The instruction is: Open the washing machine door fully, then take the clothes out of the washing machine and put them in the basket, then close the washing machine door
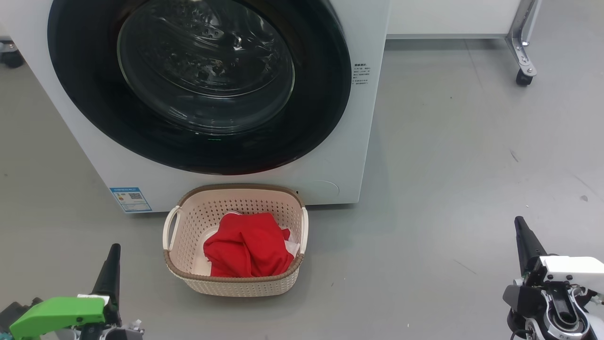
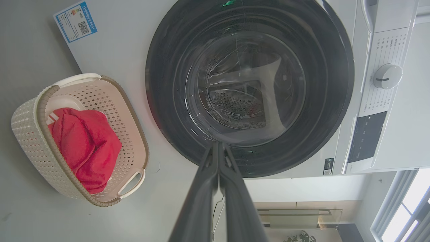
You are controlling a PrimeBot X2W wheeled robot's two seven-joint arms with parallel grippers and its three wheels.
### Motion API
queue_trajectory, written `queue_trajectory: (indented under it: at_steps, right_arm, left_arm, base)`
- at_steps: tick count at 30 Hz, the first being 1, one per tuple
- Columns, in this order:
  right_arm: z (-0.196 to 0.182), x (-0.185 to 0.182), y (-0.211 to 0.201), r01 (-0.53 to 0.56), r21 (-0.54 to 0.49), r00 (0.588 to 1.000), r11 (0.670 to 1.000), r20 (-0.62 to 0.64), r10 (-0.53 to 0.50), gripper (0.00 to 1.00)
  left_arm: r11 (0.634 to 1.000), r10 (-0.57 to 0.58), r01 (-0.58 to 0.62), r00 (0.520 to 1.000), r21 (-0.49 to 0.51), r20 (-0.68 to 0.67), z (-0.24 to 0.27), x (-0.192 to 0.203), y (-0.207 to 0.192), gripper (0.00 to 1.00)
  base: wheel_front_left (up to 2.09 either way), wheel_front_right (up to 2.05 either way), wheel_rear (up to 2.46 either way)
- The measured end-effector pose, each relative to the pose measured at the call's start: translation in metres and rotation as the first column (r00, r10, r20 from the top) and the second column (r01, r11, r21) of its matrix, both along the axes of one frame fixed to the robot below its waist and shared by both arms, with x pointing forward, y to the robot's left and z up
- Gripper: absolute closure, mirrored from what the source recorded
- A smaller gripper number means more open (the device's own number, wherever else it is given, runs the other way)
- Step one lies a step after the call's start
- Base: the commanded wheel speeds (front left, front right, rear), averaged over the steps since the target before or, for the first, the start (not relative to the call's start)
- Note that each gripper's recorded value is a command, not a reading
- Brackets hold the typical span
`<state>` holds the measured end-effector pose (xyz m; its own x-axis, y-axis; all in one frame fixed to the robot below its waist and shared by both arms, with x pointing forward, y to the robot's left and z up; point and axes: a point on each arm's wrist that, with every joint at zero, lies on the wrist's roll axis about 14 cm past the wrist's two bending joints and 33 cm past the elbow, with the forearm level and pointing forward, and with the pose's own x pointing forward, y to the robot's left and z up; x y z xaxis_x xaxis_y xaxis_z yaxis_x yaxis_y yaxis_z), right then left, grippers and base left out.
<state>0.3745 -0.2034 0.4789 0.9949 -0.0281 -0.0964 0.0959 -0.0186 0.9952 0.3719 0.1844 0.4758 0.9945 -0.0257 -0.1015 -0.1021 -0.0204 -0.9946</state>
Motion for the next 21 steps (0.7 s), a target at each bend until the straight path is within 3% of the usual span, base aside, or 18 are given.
queue_trajectory:
  at_steps: [21]
  right_arm:
    - [-0.0006,-0.0002,-0.0001,-0.002,0.001,1.0,1.0,0.0,0.002,1.0]
  left_arm:
    - [1.0,0.002,-0.002,1.0,0.0,-0.004,-0.0013,-0.0002,0.0006,1.0]
  base:
    - [0.0,0.0,0.0]
